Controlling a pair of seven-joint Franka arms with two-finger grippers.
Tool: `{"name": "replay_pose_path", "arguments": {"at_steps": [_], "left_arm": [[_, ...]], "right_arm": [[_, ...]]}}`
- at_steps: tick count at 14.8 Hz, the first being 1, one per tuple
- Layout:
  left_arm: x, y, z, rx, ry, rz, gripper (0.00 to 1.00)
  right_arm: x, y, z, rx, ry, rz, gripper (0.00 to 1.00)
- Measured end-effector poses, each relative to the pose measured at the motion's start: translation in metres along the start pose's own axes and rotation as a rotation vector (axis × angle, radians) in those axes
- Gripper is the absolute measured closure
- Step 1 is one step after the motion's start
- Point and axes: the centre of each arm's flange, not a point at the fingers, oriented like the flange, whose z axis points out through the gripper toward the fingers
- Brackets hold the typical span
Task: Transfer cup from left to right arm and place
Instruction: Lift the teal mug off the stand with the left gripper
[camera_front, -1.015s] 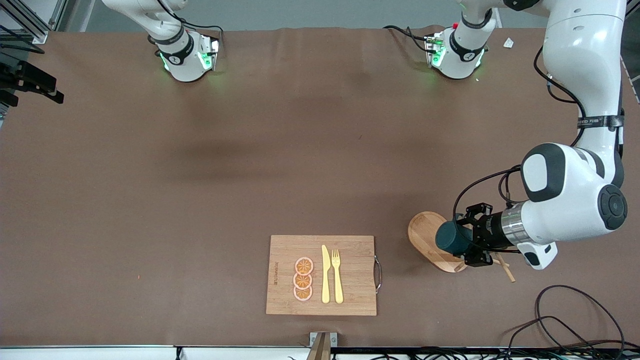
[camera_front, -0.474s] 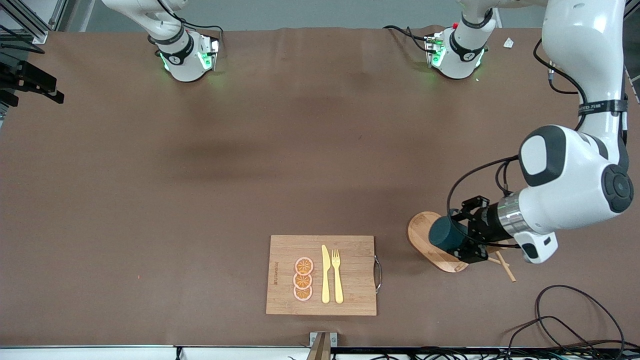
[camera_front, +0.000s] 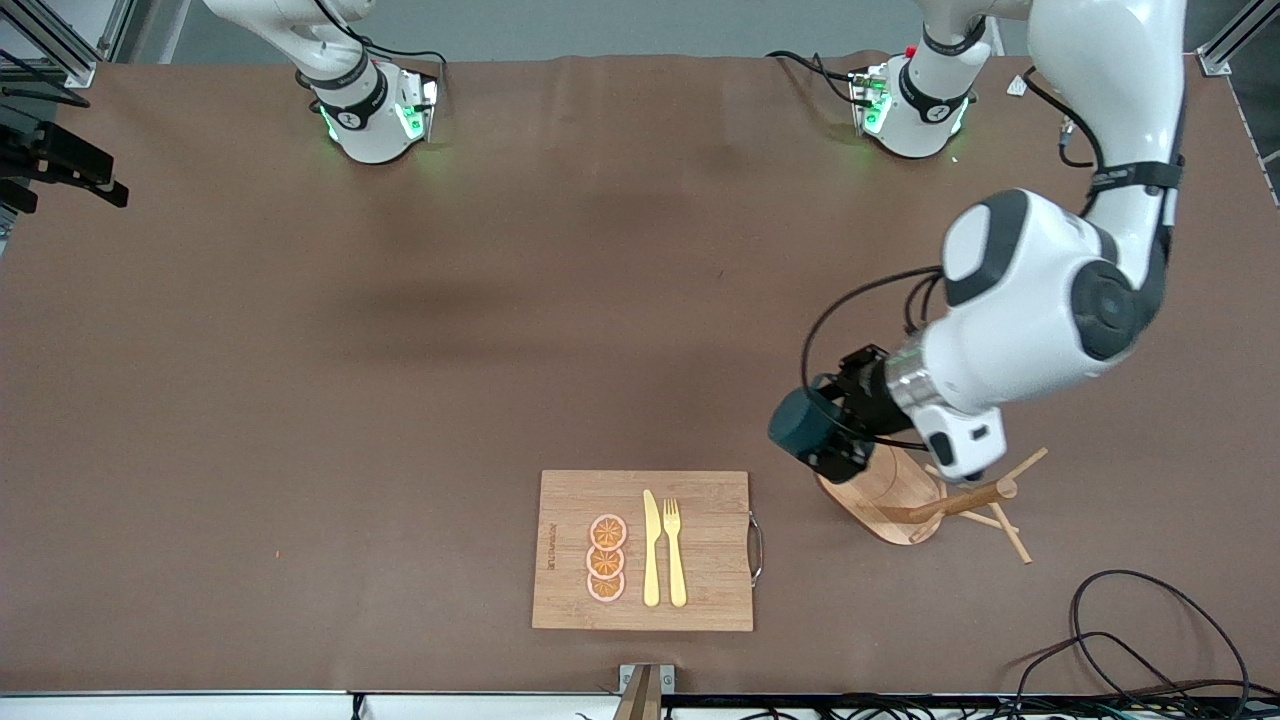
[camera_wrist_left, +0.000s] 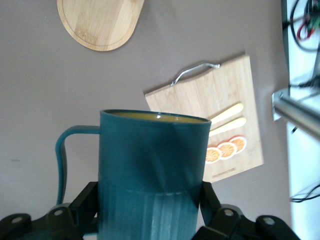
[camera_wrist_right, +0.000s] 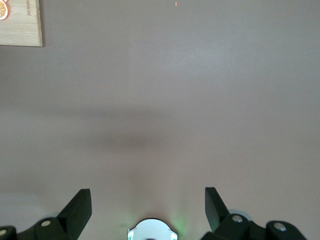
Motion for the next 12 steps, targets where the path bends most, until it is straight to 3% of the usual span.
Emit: {"name": "replay_pose_path", "arguments": {"at_steps": [4,7,12], "left_arm": [[-0.119,-0.011,0.036,0.048,0.213,0.258,0.14],[-0.215,-0.031,0.060,0.021,0.406,0.466,0.14],[-0.311,-0.068,0.115,-0.029,0.656,0.764,0.14]], "right_arm": [[0.000,0.000,0.000,0.000,0.000,0.000,0.00],[0.000,0.000,0.000,0.000,0.000,0.000,0.00],[0.000,0.000,0.000,0.000,0.000,0.000,0.00]]}}
